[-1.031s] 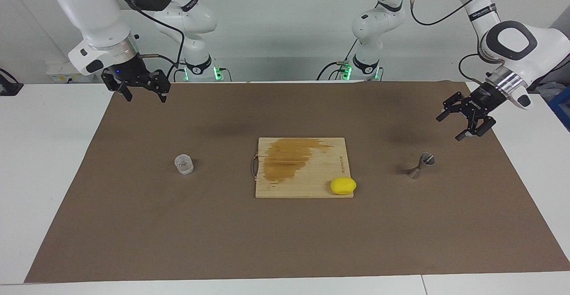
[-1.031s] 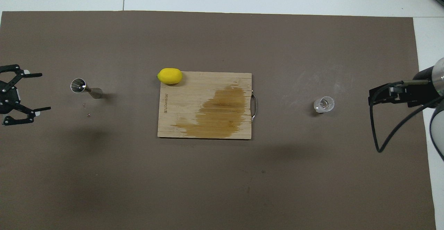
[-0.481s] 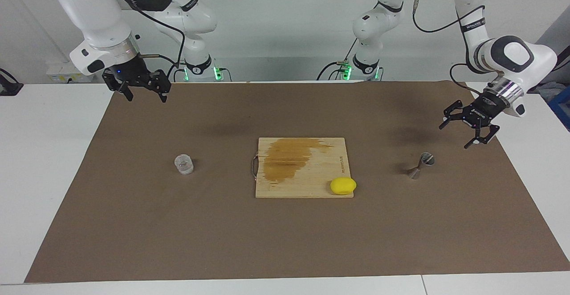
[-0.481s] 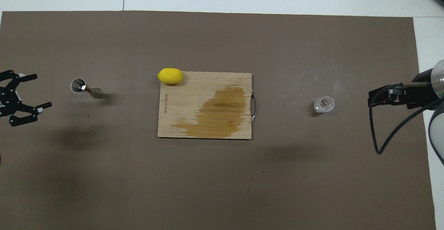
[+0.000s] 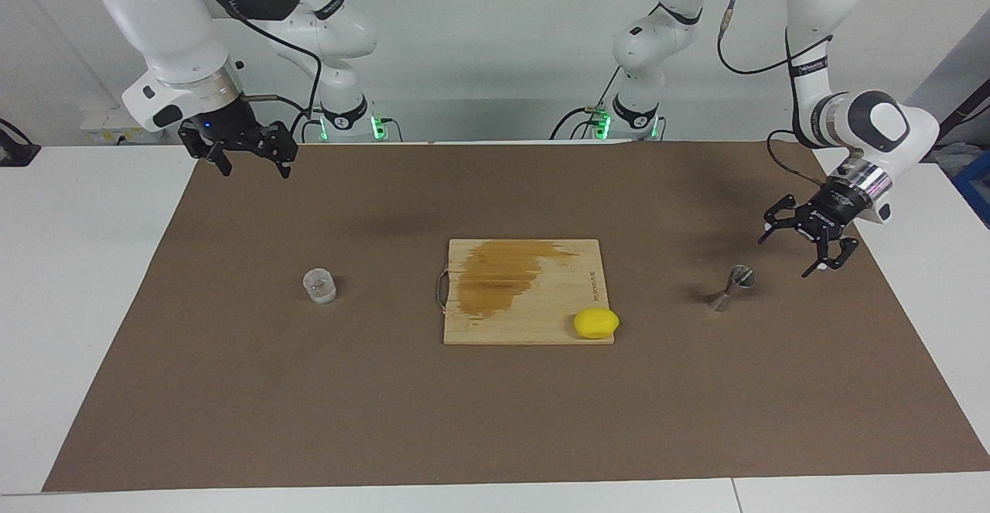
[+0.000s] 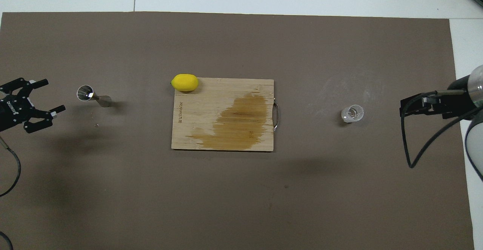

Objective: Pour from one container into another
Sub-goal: 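Open the left gripper and move it toward the small metal cup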

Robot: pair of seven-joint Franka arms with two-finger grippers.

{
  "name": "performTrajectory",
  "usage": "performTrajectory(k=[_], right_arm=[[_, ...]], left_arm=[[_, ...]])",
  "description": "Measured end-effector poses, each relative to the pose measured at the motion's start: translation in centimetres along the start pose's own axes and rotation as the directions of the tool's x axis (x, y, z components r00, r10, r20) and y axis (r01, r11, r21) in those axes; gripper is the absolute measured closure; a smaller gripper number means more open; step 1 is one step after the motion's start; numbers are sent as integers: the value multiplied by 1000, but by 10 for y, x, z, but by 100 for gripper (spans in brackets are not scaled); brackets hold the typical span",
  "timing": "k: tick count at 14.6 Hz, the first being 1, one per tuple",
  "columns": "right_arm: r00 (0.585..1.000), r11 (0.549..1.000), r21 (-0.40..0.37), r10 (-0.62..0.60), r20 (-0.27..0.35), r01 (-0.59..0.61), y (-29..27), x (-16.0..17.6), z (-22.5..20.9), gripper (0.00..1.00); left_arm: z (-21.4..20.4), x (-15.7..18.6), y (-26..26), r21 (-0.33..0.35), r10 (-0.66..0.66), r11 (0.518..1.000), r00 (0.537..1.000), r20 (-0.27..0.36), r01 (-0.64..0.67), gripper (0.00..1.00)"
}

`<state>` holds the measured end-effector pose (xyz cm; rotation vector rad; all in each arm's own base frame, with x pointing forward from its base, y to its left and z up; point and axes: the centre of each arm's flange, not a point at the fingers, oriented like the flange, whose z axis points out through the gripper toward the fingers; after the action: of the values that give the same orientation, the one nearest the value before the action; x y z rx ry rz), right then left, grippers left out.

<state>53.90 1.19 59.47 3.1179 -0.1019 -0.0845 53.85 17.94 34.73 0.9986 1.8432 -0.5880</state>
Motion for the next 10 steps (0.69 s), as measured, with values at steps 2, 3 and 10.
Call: performTrajectory(k=[2, 3, 10], right_arm=[[1000, 1000, 0, 0, 0, 0, 0, 0, 0, 0], [1000, 1000, 0, 0, 0, 0, 0, 0, 1, 0], [1000, 1000, 0, 0, 2, 0, 0, -3, 3, 0]], left_arm=[[7, 13, -6, -21, 10, 1000, 1000, 27, -10, 0], [10, 19, -10, -27, 15, 1000, 999, 35, -14, 0], [26, 41, -30, -54, 37, 998, 997, 67, -33, 0]])
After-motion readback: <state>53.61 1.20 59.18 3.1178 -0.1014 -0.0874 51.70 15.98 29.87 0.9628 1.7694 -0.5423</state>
